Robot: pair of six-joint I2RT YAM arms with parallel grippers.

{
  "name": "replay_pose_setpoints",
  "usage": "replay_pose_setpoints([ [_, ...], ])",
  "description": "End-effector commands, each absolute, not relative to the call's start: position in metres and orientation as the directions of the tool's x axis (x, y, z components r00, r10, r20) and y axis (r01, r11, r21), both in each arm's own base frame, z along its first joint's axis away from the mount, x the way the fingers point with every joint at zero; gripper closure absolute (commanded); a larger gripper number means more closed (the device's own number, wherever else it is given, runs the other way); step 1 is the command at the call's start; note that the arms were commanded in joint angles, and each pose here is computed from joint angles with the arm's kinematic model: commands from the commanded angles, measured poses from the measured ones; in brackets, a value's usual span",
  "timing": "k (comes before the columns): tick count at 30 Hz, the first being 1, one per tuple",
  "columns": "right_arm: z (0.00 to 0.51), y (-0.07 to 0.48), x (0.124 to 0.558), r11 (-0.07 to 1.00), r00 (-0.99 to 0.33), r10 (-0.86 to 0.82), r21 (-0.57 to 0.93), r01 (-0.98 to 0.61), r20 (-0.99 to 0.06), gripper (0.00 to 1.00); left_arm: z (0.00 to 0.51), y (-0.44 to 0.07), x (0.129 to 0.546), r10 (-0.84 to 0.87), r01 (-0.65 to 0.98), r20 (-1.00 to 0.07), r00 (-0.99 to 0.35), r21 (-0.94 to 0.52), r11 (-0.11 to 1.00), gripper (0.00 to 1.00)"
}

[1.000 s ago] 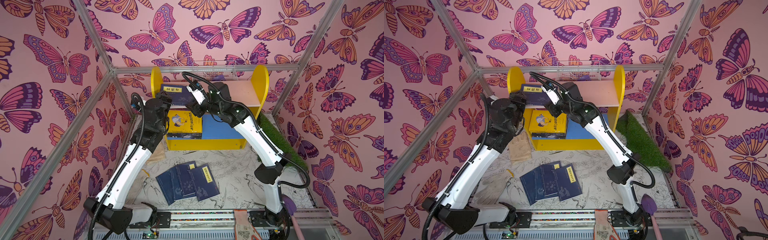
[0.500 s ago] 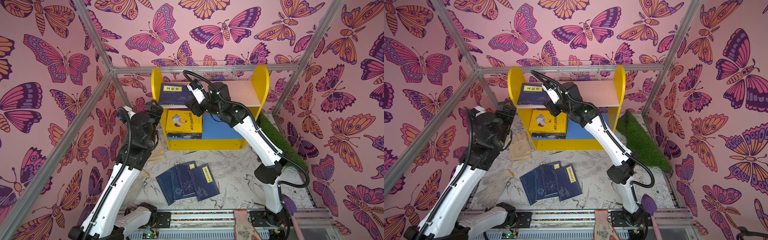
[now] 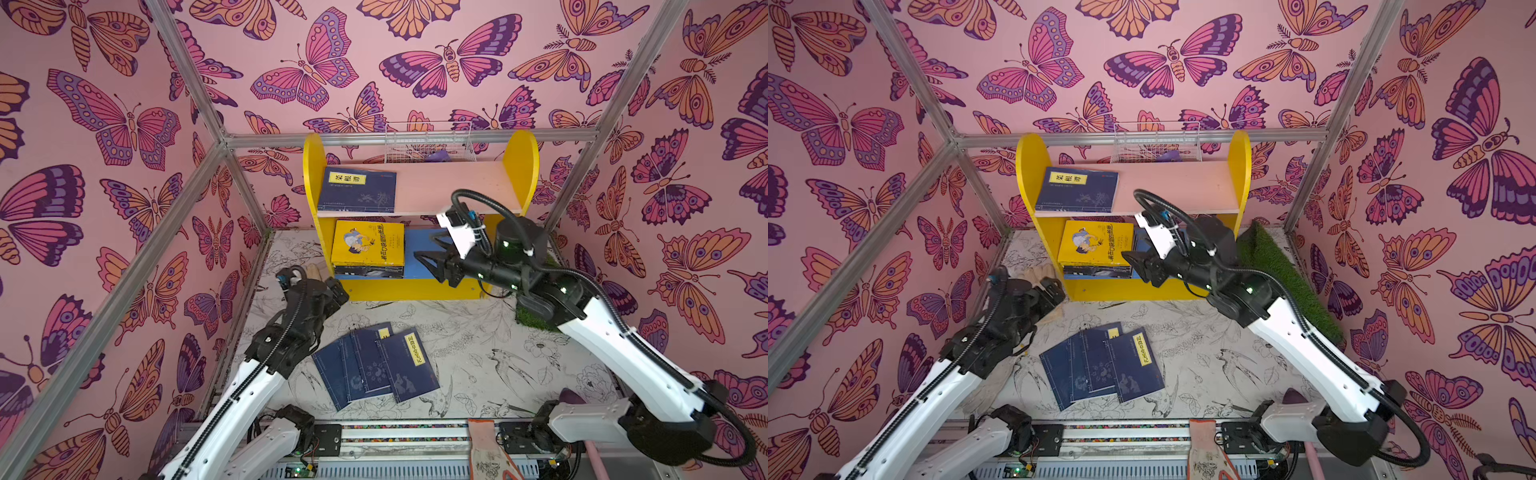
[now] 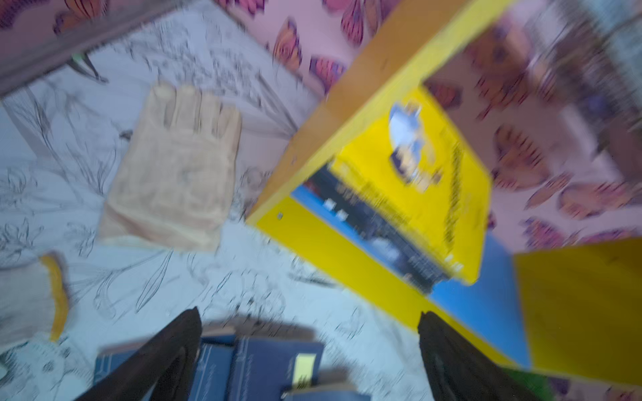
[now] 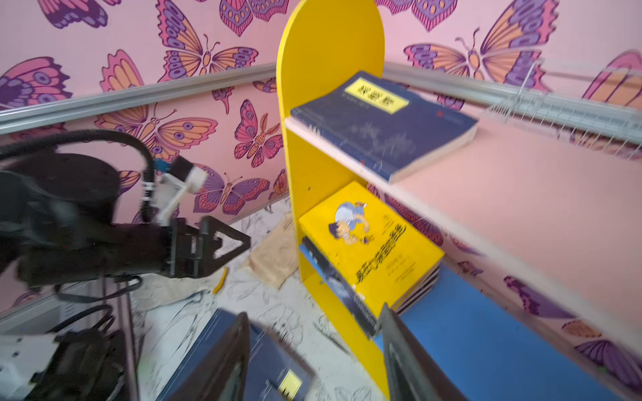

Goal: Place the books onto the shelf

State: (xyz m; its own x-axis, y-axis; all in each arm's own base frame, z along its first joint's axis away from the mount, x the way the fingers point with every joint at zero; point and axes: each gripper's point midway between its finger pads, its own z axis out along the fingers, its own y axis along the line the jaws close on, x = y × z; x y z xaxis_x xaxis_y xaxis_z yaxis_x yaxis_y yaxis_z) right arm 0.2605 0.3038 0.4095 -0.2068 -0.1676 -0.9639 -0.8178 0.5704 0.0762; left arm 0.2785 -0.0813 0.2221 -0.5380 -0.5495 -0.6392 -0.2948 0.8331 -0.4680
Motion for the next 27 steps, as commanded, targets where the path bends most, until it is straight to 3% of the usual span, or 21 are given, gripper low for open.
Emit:
replay_pose_setpoints([
  [1,0.262,0.314,0.243,0.55,-0.529,-0.365,0.281,-0.786,-0.766,0.4,0.177,-0.124,0.254,-0.309,-0.106,-0.568,-0.763,-0.361,0.926,0.01],
  [6,0.13,0.307,0.22,0.58,-0.685,-0.523,0.376,-0.722,-0.507,0.41,0.136,-0.16,0.233,-0.149,-0.001,-0.442,-0.885,-0.318,0.948,0.0],
  [11,0.068,0.307,0.214,0.602,-0.721,-0.607,0.398,-0.692,-0.335,0.42,0.099,-0.18,0.209,-0.023,0.073,-0.301,-0.953,-0.306,0.949,0.0],
  [18,0.032,0.311,0.216,0.601,-0.74,-0.615,0.446,-0.663,-0.272,0.45,0.051,-0.186,0.174,0.035,0.057,-0.078,-0.996,-0.306,0.95,0.01],
  [27,0.019,0.339,0.232,0.579,-0.768,-0.586,0.53,-0.62,-0.258,0.51,0.029,-0.199,0.171,0.06,0.053,0.01,-0.998,-0.322,0.945,0.03],
])
